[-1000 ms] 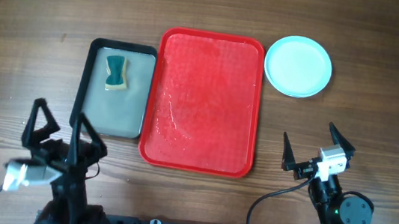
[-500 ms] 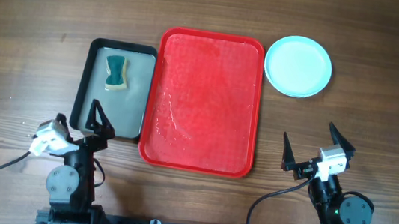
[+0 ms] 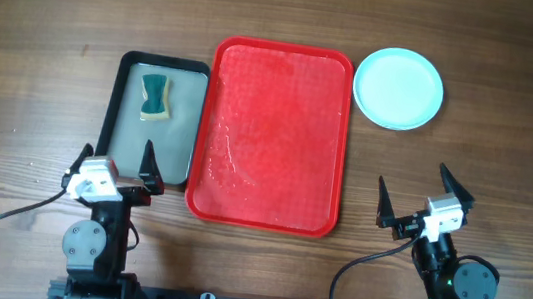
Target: Clean dirty plates on tray and stack at the side
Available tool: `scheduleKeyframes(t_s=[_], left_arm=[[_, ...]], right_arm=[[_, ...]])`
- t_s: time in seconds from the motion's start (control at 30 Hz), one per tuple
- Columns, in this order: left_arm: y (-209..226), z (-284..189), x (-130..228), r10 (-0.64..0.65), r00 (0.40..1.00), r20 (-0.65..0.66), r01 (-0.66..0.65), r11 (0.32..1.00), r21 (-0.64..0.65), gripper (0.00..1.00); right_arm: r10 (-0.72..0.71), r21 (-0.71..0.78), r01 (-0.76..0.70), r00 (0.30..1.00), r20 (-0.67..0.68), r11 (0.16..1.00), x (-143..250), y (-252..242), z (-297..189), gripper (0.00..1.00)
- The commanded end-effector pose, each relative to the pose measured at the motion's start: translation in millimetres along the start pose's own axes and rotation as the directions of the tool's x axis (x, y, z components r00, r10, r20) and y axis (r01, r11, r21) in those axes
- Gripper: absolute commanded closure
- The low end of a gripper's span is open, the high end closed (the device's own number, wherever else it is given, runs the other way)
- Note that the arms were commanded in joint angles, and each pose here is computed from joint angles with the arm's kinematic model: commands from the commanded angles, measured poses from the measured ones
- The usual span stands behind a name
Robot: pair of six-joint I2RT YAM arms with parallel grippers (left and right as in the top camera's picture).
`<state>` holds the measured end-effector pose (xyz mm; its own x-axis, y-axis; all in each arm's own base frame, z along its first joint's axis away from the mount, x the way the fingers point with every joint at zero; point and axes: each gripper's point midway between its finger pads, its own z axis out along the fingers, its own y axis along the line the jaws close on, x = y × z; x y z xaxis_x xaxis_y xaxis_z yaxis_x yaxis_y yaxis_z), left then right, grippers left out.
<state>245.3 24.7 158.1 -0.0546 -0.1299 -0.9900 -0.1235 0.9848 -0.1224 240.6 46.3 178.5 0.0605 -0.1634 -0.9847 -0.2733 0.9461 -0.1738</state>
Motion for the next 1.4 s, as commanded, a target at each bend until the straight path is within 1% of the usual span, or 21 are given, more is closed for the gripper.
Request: scheduleKeyframes(t_s=[0.0, 0.27, 1.37], left_arm=[[-7.6, -0.6, 1.8, 0.055, 0.998, -0.005, -0.055, 0.998, 0.042, 0.00], [-15.9, -1.1, 3.4, 0.054, 0.999, -0.010, -0.053, 0.995, 0.084, 0.00], [-15.8, -1.1, 3.4, 0.054, 0.999, -0.010, -0.053, 0.995, 0.084, 0.00]], right_arm=[[-0.015, -0.005, 0.015, 1.000, 0.014, 1.000, -2.9, 0.6, -0.7, 0.00], [-0.015, -0.005, 0.015, 1.000, 0.014, 1.000, -2.9, 0.6, -0.7, 0.01], [-0.015, -0.005, 0.015, 1.000, 0.014, 1.000, -2.9, 0.6, -0.7, 0.01]])
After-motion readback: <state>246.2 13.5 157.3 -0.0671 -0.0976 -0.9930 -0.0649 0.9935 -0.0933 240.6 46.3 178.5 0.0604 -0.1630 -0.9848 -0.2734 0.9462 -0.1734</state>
